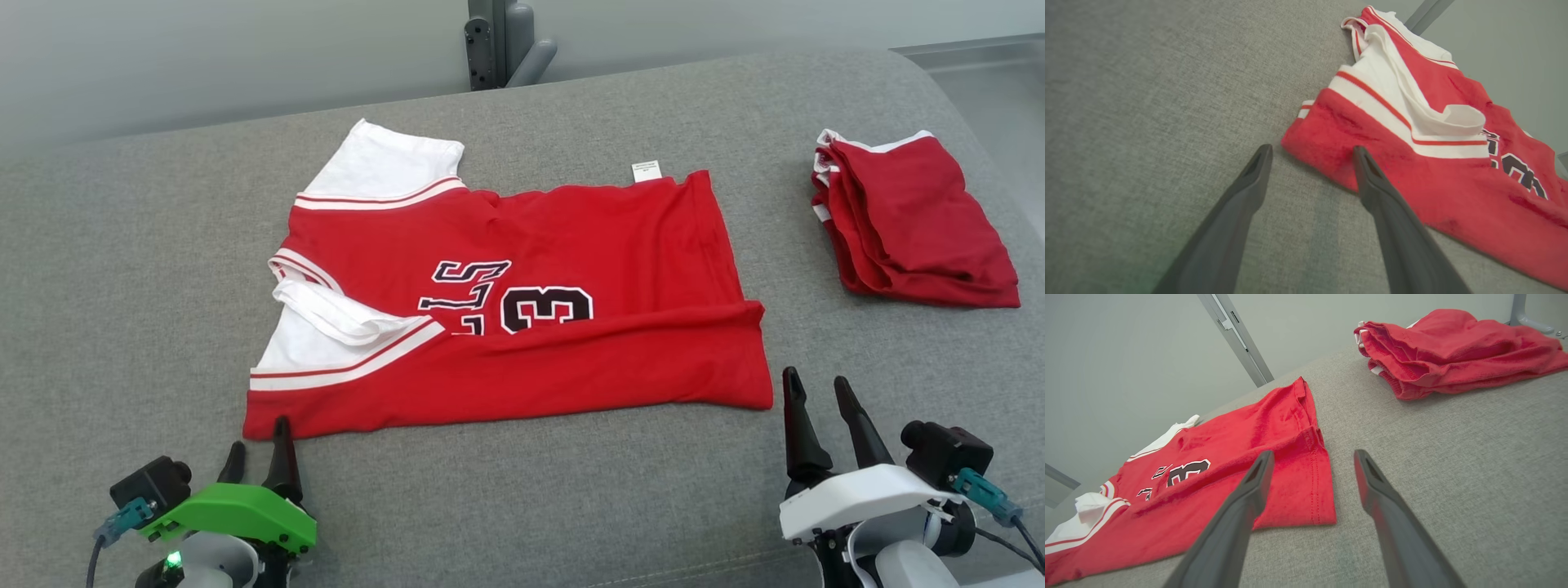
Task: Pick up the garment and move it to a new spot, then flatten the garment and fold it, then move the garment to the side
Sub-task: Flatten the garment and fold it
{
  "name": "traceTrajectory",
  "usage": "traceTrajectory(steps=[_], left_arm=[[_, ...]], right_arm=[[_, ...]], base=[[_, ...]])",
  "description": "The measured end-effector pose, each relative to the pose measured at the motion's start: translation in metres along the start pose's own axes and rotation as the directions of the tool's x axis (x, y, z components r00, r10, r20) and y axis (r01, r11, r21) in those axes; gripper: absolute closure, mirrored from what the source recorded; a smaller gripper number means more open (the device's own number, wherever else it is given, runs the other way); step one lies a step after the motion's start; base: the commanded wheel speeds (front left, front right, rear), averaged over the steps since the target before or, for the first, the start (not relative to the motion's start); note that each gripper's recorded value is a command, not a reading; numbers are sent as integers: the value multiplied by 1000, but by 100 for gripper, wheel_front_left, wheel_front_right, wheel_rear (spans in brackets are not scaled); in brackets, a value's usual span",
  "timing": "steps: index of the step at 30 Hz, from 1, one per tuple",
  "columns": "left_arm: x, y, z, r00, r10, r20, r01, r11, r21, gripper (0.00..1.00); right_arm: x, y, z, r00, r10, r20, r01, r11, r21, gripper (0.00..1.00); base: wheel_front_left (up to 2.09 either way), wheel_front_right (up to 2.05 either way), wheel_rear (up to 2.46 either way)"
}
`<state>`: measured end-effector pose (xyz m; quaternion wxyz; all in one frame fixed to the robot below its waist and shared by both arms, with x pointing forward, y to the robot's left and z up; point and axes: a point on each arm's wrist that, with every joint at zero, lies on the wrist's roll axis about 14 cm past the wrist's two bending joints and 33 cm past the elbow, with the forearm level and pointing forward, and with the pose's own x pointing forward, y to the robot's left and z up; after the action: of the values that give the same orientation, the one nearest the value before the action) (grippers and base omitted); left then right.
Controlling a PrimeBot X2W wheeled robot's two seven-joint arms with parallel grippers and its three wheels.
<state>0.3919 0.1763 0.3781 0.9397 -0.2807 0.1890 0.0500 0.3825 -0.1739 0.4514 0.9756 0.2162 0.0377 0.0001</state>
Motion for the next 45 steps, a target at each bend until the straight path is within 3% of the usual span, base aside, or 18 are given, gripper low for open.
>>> traceTrajectory(steps=[8, 9, 10, 11, 12, 13, 21, 26, 38, 39, 40, 41, 42, 43, 45], left_arm=[[11, 1, -4, 999, 22, -31, -25, 995, -94, 0], [11, 1, -4, 999, 22, -31, -25, 995, -94, 4], [12, -1, -5, 999, 18, -35, -22, 994, -104, 21], [14, -4, -5, 999, 13, -40, -17, 994, -112, 56], [14, -6, -6, 999, 8, -43, -12, 994, -113, 73], [15, -8, -8, 999, 2, -48, -7, 994, -110, 100], [16, -23, 6, 999, -42, 35, 45, 995, -88, 100], [13, -32, 21, 993, -74, 95, 82, 993, -84, 100], [-1, -23, 29, 988, -73, 136, 83, 994, -71, 100], [-1, -23, 30, 987, -75, 140, 85, 994, -71, 100], [-2, -23, 31, 987, -76, 143, 87, 994, -70, 100], [-2, -23, 32, 986, -77, 148, 88, 994, -70, 100], [-2, -23, 33, 985, -78, 152, 89, 994, -70, 100], [-3, -23, 34, 985, -78, 155, 89, 994, -70, 100], [-5, -22, 35, 984, -78, 162, 90, 994, -68, 100]], right_arm=[[-4, -3, -9, 1000, -8, -30, 8, 1000, -1, 0], [-4, -3, -9, 1000, -8, -30, 8, 1000, -1, 0], [-5, -3, -12, 999, -10, -39, 10, 1000, -2, 0], [-6, -4, -16, 999, -13, -51, 13, 1000, -2, 0], [-7, -5, -19, 998, -15, -61, 15, 1000, -3, 0], [-7, -6, -21, 997, -18, -69, 18, 1000, -4, 0], [-5, -11, -37, 990, -38, -138, 37, 999, -6, 0], [4, -9, -47, 982, -39, -182, 48, 998, 43, 0], [28, 7, -77, 949, -25, -315, 69, 989, 128, 0], [28, 8, -79, 946, -22, -324, 68, 989, 130, 2], [30, 9, -80, 943, -20, -333, 66, 990, 126, 40], [30, 11, -82, 940, -16, -340, 62, 990, 125, 65], [31, 12, -83, 938, -13, -348, 62, 990, 130, 77], [33, 14, -84, 937, -8, -349, 60, 989, 137, 98], [33, 16, -84, 939, -6, -345, 58, 988, 141, 100]], base=[[0, 0, 0], [0, 0, 0], [0, 0, 0], [0, 0, 0], [0, 0, 0], [0, 0, 0], [0, 0, 0], [0, 0, 0], [0, 0, 0], [0, 0, 0], [0, 0, 0], [0, 0, 0], [0, 0, 0], [0, 0, 0], [0, 0, 0]])
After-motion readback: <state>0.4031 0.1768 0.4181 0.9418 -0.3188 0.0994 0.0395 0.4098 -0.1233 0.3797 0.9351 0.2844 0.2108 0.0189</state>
